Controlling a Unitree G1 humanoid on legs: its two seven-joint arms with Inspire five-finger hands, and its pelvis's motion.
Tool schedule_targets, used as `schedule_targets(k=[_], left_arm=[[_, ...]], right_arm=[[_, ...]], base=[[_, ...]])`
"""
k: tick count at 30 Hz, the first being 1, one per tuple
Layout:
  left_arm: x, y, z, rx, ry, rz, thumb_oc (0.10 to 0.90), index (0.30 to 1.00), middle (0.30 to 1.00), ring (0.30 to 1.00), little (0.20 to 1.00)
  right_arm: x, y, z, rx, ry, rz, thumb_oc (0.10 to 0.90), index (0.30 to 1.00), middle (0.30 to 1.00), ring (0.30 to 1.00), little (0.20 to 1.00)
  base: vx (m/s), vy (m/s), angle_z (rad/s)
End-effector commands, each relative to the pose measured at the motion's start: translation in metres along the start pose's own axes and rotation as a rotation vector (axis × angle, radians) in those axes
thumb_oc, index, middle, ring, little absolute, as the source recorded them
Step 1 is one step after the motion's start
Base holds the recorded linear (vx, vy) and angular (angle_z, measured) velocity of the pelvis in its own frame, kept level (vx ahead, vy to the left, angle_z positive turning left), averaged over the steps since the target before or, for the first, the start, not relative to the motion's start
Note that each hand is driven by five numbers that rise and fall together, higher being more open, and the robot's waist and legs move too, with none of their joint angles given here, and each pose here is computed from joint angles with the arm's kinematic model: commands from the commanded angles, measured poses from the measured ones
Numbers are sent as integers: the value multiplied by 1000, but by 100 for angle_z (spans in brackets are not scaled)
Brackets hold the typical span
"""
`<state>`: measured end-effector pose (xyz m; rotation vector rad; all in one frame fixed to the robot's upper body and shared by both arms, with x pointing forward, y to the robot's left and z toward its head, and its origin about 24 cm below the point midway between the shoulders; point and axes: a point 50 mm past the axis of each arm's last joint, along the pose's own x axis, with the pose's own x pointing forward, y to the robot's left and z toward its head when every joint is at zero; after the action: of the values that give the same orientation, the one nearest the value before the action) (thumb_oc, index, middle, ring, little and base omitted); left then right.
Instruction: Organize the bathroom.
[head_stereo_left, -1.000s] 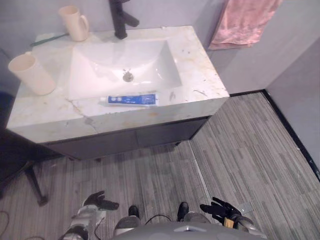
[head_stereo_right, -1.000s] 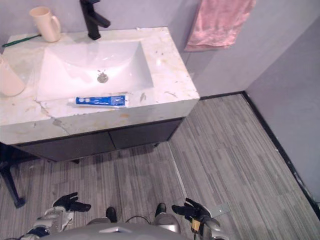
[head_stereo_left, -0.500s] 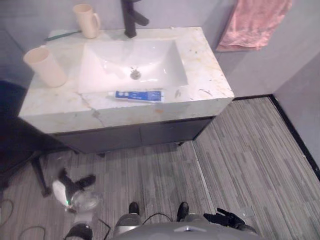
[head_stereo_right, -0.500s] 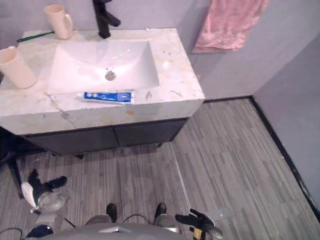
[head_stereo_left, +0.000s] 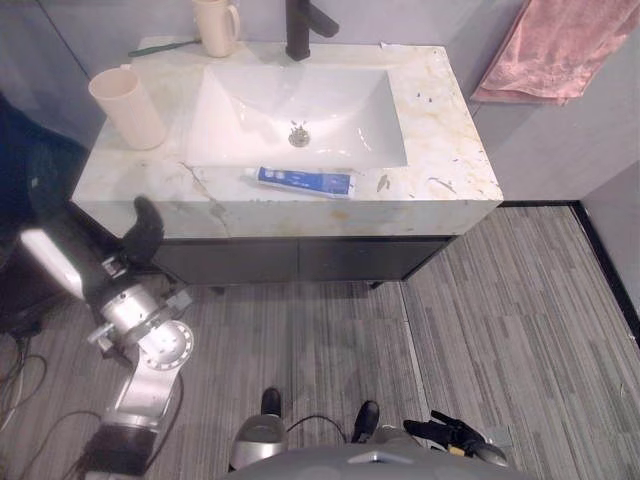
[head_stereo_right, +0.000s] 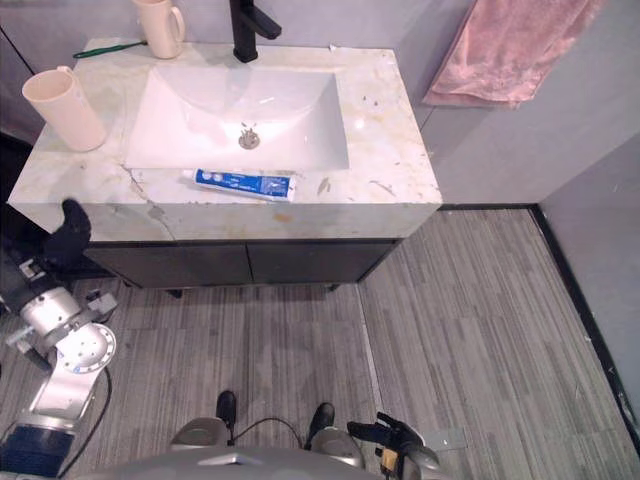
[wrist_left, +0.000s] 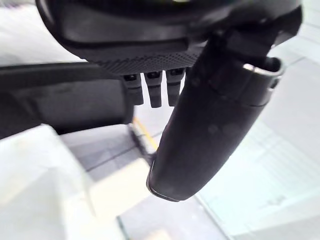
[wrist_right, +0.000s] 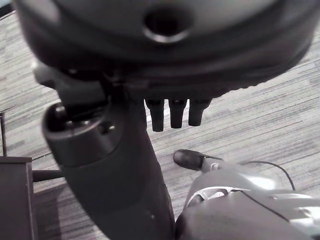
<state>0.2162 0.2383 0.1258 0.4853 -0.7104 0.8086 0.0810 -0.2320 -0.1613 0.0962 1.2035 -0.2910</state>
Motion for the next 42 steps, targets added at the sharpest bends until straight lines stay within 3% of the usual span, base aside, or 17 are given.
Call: schedule_targets(k=[1, 5, 6, 8, 11, 15, 19, 23, 31, 42], left_arm=[[27, -21, 34, -60, -243, -64, 800, 900, 900, 900, 900], [35, -32, 53, 16, -386, -120, 800, 900, 900, 900, 900], [42, -38, 67, 42, -480, -213, 800, 900, 900, 900, 900], [47, -51, 75, -14, -446, -376, 800, 900, 900, 900, 900], [48, -60, 77, 29, -472, -478, 800, 900, 900, 900, 900], [46, -83, 72, 75, -437, -791, 800, 900, 900, 900, 900], [48, -91, 67, 139, -400, -951, 800, 900, 900, 900, 900], [61, -90, 55, 250, -347, -979, 800, 900, 900, 900, 900], [99, -68, 42, 375, -315, -855, 800, 900, 900, 900, 900], [110, -71, 42, 441, -303, -910, 800, 900, 900, 900, 900]], right_arm=[[0, -15, -5, -41, 32, -32, 800, 900, 900, 900, 900], [0, -14, -5, -60, 42, -30, 800, 900, 900, 900, 900], [0, -15, -6, -73, 48, -32, 800, 900, 900, 900, 900], [0, -18, -6, -101, 53, -37, 800, 900, 900, 900, 900], [0, -19, -3, -113, 54, -41, 800, 900, 900, 900, 900], [0, -21, 2, -123, 55, -60, 800, 900, 900, 900, 900], [0, -27, 5, -109, 53, -83, 800, 900, 900, 900, 900], [-1, -34, 6, -104, 57, -99, 800, 900, 900, 900, 900], [-4, -44, -2, -100, 82, -117, 800, 900, 900, 900, 900], [-3, -44, 4, -99, 61, -122, 800, 900, 900, 900, 900]], base=[[0, 0, 0], [0, 0, 0], [24, 19, -4], [32, 34, -7], [13, 11, -6], [43, 31, -10], [38, 23, -9], [36, 21, -7], [41, 2, 0], [38, -4, 0]])
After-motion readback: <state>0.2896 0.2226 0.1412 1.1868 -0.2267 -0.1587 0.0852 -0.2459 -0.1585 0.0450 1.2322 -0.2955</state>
